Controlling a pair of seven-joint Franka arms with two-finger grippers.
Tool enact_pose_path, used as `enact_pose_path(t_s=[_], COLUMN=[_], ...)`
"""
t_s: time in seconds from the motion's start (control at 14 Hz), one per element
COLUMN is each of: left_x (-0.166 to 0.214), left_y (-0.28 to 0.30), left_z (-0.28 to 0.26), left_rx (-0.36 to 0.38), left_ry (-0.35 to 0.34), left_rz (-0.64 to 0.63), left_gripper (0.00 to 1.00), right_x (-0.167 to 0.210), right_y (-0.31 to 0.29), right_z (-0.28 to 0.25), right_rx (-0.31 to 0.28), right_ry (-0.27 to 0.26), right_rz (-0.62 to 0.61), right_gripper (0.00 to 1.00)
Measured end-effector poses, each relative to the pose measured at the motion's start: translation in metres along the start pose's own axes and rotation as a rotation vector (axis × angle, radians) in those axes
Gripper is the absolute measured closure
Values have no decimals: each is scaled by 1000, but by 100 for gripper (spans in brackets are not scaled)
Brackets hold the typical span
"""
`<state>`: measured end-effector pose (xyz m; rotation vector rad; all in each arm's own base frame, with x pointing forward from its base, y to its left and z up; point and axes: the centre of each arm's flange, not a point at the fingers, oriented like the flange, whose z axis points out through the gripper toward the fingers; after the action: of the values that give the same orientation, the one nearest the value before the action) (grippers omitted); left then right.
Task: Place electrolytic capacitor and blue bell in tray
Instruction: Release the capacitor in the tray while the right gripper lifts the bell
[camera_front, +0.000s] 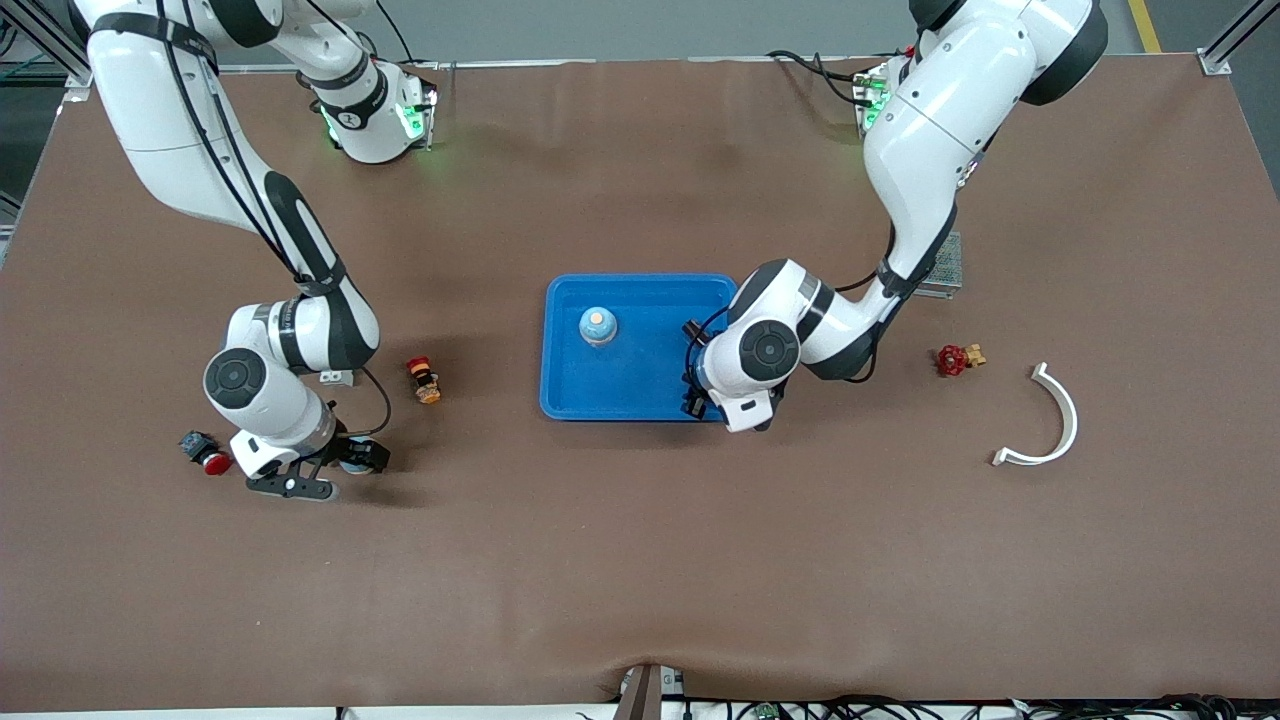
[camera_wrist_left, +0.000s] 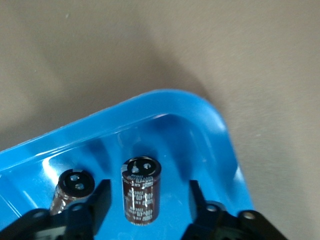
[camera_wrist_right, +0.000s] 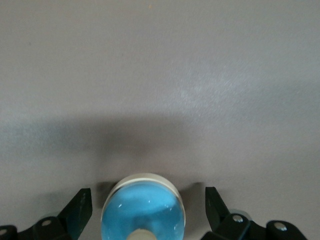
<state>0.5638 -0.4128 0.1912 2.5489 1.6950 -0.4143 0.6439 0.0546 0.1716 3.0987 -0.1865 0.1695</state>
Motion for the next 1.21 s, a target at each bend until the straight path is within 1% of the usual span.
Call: enact_pose_path(t_s=[0.07, 0.14, 0.21, 0.43, 0.64, 0.71, 0.78, 0.85, 0.93, 1.0, 1.21], left_x=[1, 1, 2, 19, 50, 62, 73, 84, 96, 111, 154], left_y=[2, 4, 7, 7, -2, -7, -12, -16, -20, -25, -41], left_z=[-11, -27, -48, -121, -183, -200, -216, -231, -246, -260, -292], left_rx=[-9, -18, -30, -73, -86, -78, -70, -69, -75, -75, -50], left_ry=[2, 6, 13, 37, 66, 76, 85, 94, 102, 111, 133], left_rz=[-1, -1, -2, 22, 118, 164, 214, 258, 294, 338, 486], left_gripper=[13, 2, 0, 0, 0, 0, 0, 0, 0, 0, 0], right_x=[-4, -7, -8, -8, -9, -8, -8, -7, -7, -6, 0], right_y=[-1, -2, -2, -2, -3, -5, -8, -11, -13, -14, -19], right_z=[3, 6, 7, 6, 6, 4, 1, -4, -10, -17, -37], right_rx=[3, 6, 8, 8, 8, 8, 8, 7, 1, -3, -4], right_ry=[3, 6, 11, 11, 7, -1, -19, -41, -78, -104, -135], right_rz=[-2, -4, -4, -4, -6, -7, -9, -9, -9, -10, -9], right_gripper=[0, 0, 0, 0, 2, 7, 20, 31, 34, 34, 34])
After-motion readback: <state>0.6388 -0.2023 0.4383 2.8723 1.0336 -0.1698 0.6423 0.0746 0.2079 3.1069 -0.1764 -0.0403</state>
